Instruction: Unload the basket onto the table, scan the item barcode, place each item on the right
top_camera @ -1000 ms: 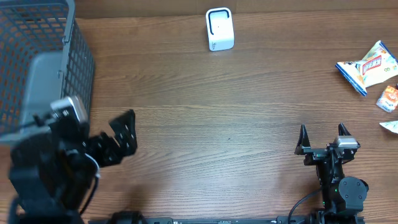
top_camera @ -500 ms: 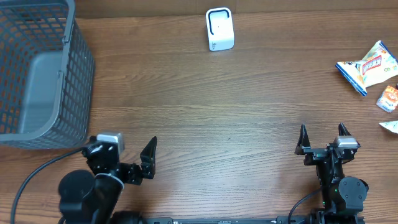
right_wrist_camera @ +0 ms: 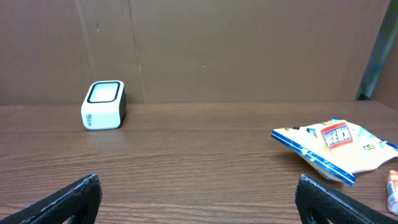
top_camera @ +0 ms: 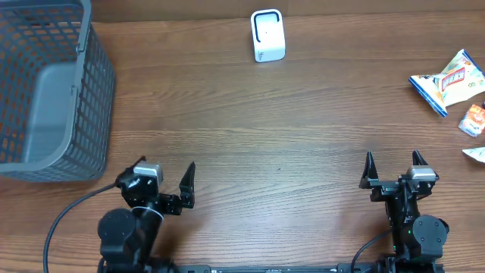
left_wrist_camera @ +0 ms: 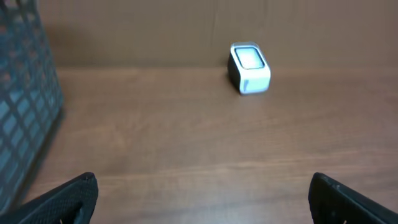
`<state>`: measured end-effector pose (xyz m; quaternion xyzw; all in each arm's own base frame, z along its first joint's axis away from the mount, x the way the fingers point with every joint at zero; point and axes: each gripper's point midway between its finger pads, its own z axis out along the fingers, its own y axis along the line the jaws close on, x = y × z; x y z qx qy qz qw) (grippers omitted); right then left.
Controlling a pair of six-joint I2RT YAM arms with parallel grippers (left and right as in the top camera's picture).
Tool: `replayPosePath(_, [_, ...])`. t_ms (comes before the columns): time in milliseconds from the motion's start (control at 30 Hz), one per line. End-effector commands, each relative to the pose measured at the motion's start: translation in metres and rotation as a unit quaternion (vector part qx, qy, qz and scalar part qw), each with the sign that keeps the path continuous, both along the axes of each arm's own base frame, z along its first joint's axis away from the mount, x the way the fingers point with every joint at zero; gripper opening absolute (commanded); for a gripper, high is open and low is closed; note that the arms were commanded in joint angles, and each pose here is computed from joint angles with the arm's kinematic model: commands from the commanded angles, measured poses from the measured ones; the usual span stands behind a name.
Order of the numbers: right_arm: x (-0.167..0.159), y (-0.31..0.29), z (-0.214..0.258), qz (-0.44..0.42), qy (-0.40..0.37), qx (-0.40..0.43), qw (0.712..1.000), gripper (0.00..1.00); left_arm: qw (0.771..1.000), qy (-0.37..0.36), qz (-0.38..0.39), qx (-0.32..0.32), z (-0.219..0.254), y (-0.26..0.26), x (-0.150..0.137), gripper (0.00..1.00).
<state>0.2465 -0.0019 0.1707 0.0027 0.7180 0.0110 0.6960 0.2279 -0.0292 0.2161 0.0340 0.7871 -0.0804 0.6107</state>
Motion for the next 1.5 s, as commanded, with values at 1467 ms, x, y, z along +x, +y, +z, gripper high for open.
replayPosePath(1467, [0.0, -0.002, -0.001, -0.006, -0.004, -0.001, 1.0, 1.0, 0.994, -0.084, 0.063, -0.006, -0.06, 0.021, 0.018, 1.0])
